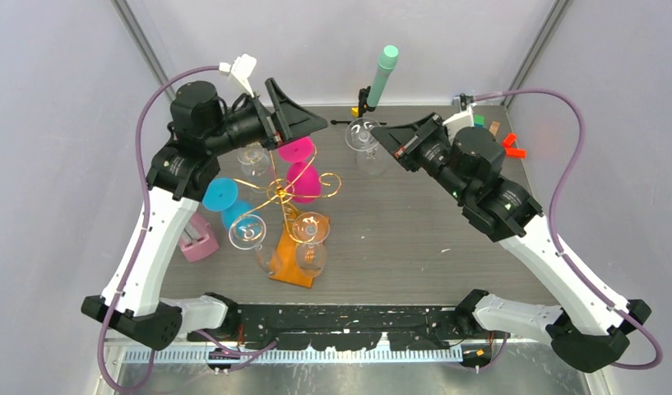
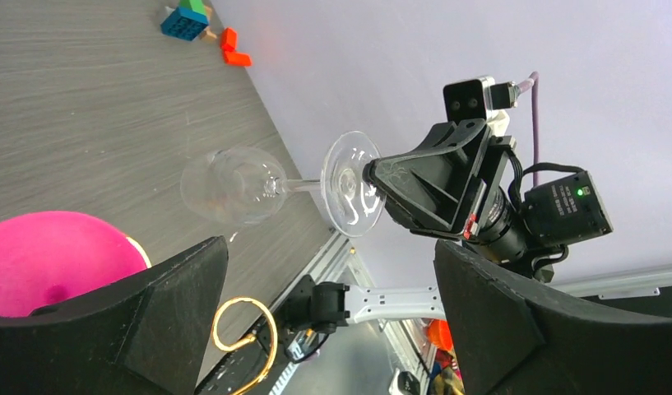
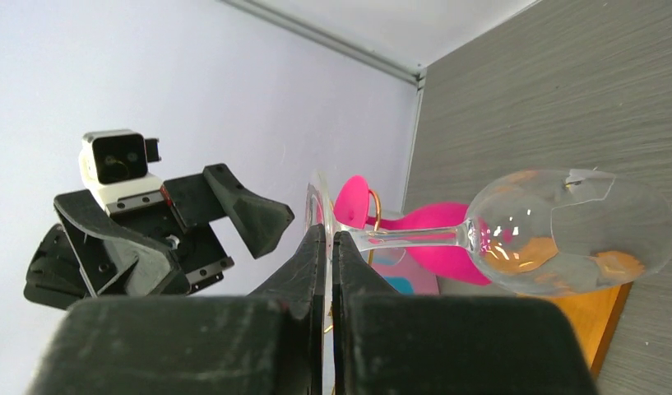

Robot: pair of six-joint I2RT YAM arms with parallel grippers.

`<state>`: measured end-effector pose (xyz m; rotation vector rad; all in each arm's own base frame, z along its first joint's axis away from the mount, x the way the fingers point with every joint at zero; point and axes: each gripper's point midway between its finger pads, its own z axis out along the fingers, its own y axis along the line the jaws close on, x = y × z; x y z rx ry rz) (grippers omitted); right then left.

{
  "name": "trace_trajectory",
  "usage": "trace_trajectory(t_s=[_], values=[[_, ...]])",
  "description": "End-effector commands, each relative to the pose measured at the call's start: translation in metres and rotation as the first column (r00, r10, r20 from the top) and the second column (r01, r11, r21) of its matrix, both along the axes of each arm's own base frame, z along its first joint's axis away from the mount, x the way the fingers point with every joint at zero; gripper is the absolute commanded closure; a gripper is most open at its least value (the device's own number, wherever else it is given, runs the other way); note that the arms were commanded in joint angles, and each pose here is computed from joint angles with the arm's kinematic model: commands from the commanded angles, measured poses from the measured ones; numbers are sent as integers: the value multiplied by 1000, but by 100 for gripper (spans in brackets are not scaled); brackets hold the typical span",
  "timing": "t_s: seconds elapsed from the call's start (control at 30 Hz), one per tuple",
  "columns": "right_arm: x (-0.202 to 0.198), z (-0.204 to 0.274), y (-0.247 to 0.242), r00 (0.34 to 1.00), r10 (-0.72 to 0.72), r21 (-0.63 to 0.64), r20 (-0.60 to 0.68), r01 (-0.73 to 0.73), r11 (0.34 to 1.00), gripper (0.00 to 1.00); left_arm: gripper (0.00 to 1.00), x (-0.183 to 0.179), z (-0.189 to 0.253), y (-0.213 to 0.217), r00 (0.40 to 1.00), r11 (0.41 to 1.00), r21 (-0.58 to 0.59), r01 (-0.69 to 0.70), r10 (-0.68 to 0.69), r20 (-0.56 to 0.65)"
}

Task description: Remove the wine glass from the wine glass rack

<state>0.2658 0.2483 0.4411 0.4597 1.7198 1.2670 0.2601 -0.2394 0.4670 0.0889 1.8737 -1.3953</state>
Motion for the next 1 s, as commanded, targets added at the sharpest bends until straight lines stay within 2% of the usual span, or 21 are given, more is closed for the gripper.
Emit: trace_trajectory(t_s=[0.0, 0.1, 0.23, 0.4, 0.63, 0.77, 0.97], values=[[3, 19, -28, 990, -138, 71, 26, 136, 988, 100, 0, -1, 21, -9, 998, 998, -62, -9, 13, 62], [0, 21, -34, 987, -155, 100, 38, 150, 984, 100, 1, 4, 20, -13, 999, 997, -79, -12, 15, 46], [-9, 30, -32, 989, -117, 150, 88, 103, 983, 100, 3, 7, 15, -29, 999, 994, -94, 51, -50, 12], [-10, 36, -30, 989, -104, 160, 107, 86, 983, 100, 3, 5, 15, -37, 997, 990, -118, 76, -77, 1], [-10, 37, -26, 992, -88, 164, 93, 72, 984, 100, 4, -8, 25, -58, 982, 965, -188, 184, -187, 1], [-9, 38, -27, 990, -97, 178, 104, 77, 981, 100, 8, -15, 17, -72, 970, 956, -183, 228, -239, -44], [-10, 47, -26, 987, -93, 191, 130, 67, 979, 100, 19, -17, 2, -81, 966, 961, -160, 226, -242, -87]])
